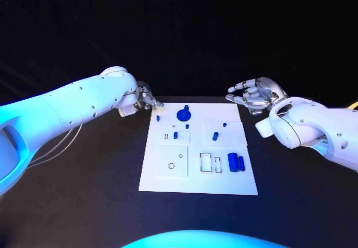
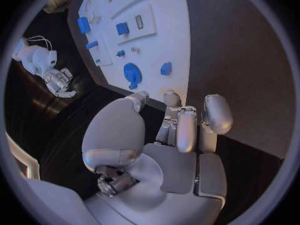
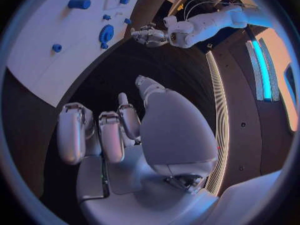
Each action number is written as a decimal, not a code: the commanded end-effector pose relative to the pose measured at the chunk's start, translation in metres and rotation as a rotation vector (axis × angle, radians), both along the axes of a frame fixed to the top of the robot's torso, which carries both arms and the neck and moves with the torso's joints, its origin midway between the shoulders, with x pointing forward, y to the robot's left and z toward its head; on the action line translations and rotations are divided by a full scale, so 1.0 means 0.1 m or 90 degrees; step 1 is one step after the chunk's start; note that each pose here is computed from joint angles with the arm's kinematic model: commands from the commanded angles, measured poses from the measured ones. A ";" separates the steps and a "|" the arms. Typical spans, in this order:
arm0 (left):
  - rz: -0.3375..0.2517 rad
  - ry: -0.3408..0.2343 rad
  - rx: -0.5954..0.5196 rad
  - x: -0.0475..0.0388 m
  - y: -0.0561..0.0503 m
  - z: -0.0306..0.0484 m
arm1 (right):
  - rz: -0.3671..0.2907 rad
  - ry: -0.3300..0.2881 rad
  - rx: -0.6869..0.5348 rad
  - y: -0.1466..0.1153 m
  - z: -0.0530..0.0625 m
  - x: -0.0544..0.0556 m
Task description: Assemble the parts on the task board
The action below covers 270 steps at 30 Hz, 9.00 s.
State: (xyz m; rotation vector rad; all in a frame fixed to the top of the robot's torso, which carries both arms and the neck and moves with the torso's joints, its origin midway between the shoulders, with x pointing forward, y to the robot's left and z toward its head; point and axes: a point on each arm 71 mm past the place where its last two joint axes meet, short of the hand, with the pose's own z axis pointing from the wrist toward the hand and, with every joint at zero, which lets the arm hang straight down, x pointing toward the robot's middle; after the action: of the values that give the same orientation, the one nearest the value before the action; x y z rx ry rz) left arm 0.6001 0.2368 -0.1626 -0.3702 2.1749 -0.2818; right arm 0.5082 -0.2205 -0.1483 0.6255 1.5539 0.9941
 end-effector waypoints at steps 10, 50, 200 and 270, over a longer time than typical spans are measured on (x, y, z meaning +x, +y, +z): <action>-0.009 0.042 0.024 0.017 0.04 -0.071 | 0.005 -0.001 0.000 0.01 0.00 -0.01; -0.048 0.087 0.020 -0.034 -0.05 -0.155 | 0.009 0.001 0.000 0.03 0.00 0.00; -0.177 -0.231 -0.014 0.282 -0.41 -0.085 | 0.019 0.003 -0.004 0.06 -0.01 -0.01; -0.151 -0.250 -0.015 0.312 -0.35 -0.171 | 0.027 0.007 -0.006 0.10 -0.02 -0.01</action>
State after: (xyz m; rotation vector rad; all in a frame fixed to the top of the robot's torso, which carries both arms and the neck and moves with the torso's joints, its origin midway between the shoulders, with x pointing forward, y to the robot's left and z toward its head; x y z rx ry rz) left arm 0.6314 0.2048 -0.1799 -0.0593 1.8313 -0.4623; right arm 0.5072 -0.2119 -0.1501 0.6000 1.5835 1.0129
